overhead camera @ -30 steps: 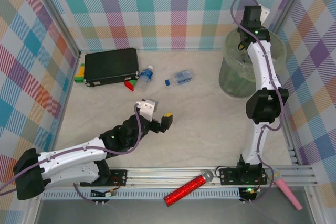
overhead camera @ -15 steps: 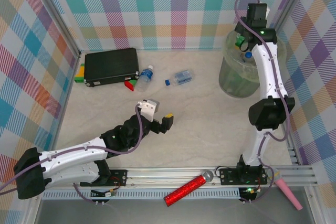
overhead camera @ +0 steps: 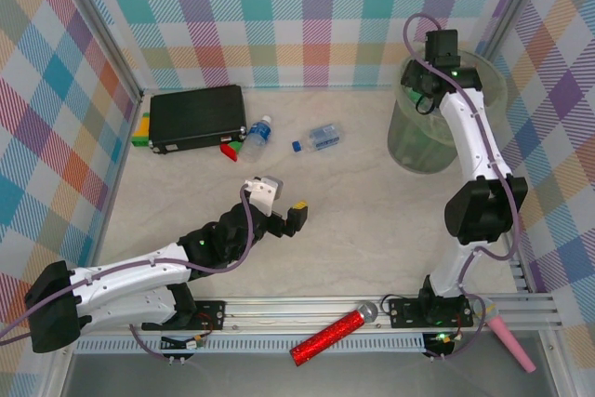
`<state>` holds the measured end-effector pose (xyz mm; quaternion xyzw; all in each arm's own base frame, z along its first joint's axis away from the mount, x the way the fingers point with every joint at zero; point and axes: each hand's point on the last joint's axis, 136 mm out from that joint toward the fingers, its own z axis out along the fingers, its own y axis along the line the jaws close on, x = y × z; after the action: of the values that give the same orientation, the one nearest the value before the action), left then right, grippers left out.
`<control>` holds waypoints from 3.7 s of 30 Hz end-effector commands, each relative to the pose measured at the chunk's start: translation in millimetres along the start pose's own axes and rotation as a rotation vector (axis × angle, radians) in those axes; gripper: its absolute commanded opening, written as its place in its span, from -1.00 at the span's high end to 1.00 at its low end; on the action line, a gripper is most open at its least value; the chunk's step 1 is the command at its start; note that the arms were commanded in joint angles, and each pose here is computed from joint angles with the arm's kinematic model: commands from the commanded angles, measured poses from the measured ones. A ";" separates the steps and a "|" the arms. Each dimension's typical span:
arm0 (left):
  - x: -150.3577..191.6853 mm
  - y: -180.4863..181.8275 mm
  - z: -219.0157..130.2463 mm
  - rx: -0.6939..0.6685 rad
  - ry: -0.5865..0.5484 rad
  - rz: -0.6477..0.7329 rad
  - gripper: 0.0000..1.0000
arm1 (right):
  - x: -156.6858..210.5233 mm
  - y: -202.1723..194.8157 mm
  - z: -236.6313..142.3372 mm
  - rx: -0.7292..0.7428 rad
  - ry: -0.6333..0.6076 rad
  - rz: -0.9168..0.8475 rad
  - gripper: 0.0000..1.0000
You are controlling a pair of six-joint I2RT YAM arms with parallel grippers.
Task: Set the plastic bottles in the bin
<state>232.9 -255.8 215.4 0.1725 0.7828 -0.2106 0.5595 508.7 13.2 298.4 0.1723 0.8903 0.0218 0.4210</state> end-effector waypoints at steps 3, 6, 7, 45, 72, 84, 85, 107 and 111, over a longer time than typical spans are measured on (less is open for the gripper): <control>-4.1 -4.0 -1.7 0.019 -0.016 -0.015 -0.99 | 16.8 -5.9 6.5 -0.007 0.076 0.020 -0.15; -4.5 -4.1 -2.2 0.021 -0.017 -0.016 -0.99 | 21.5 -8.1 7.5 -0.013 0.105 0.038 -0.17; -4.7 -4.1 -2.4 0.021 -0.018 -0.016 -0.99 | 19.3 -8.6 4.8 -0.014 0.099 0.039 -0.17; -3.0 -6.0 -1.4 0.030 -0.009 -0.021 -0.99 | -0.3 -13.9 -38.5 -0.096 0.094 0.004 -0.60; -0.1 -9.1 1.6 0.040 0.004 -0.019 -0.99 | 37.6 -41.1 -24.1 -0.047 0.187 0.032 0.17; 2.6 -7.8 4.3 0.027 0.011 -0.016 -0.99 | -17.8 -28.7 -76.5 -0.098 0.028 0.042 -0.24; 2.7 -8.1 4.5 0.027 0.011 -0.013 -0.99 | -20.6 -27.0 -83.1 -0.109 0.015 0.045 -0.26; 26.5 30.2 49.2 -0.145 0.105 -0.033 -1.00 | 96.5 48.7 -181.1 -0.562 -0.044 -0.010 -0.98; 21.3 44.8 62.1 -0.195 0.133 -0.053 -1.00 | 136.2 58.7 -176.4 -0.683 -0.036 -0.003 -0.98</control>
<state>283.4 -249.7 153.8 0.1400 0.8408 -0.1304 0.5063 312.9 112.9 318.5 0.0366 0.8530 0.2610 0.4505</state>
